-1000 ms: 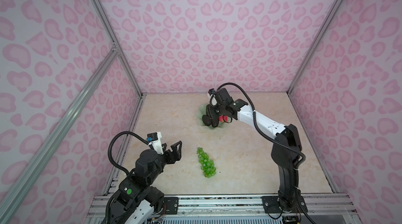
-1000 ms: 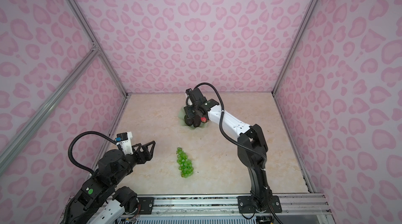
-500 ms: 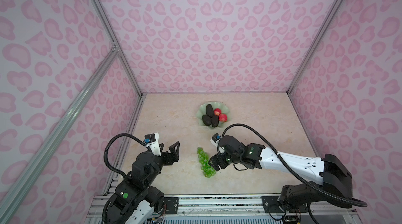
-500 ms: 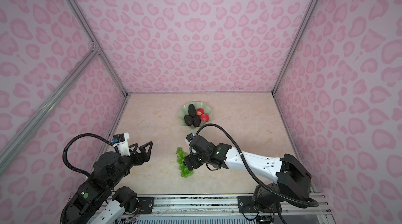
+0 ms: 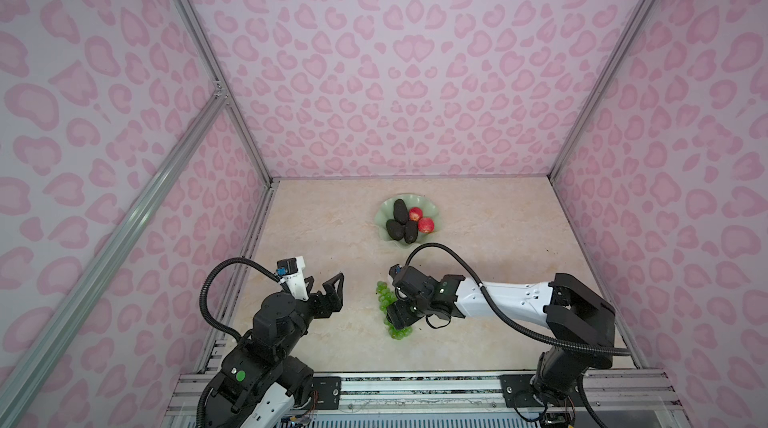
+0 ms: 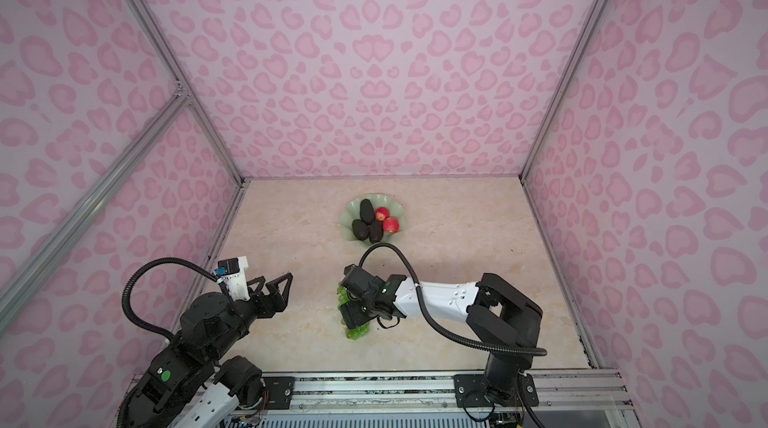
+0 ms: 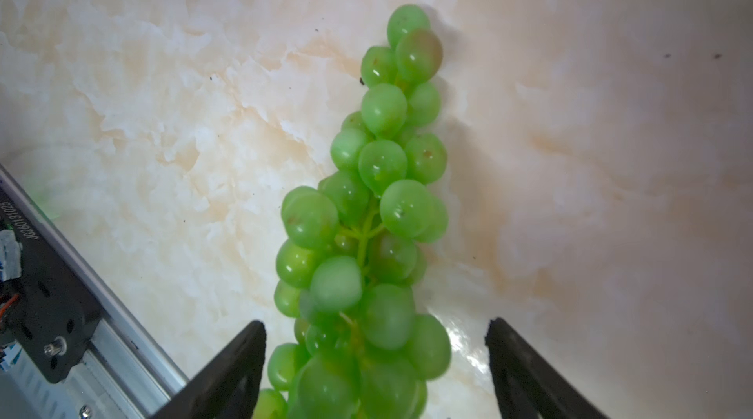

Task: Place and organize the fake fruits in the fruit bowl
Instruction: 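Reach the right gripper to the green grape bunch and lift it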

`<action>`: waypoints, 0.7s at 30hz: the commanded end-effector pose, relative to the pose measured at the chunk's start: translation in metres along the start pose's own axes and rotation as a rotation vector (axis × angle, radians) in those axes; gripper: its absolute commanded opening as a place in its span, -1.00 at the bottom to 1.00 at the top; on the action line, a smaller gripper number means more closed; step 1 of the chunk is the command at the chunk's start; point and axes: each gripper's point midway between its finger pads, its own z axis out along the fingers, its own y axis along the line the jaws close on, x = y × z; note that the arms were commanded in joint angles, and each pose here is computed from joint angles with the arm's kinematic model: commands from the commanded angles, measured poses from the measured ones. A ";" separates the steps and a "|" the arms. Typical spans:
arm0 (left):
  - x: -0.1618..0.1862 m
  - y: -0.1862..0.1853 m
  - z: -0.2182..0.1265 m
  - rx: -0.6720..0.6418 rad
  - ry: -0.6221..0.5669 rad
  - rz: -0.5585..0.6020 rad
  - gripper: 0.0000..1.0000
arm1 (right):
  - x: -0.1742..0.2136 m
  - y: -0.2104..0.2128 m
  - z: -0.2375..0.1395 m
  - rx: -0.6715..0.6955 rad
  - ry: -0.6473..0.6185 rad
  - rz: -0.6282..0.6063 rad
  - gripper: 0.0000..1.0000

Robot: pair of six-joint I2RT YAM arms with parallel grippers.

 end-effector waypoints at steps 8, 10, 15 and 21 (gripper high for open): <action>-0.002 0.000 0.000 -0.004 -0.009 -0.012 0.83 | 0.007 0.005 0.027 -0.015 0.067 0.012 0.03; -0.002 0.002 0.001 -0.010 -0.015 -0.013 0.83 | 0.007 0.005 0.027 -0.019 0.068 0.011 -0.18; -0.004 -0.002 0.001 0.005 -0.011 -0.010 0.83 | -0.004 0.010 0.015 -0.034 0.017 0.023 -0.55; -0.003 -0.005 0.006 0.016 -0.008 -0.017 0.83 | -0.032 0.014 -0.020 -0.033 -0.090 0.012 -0.67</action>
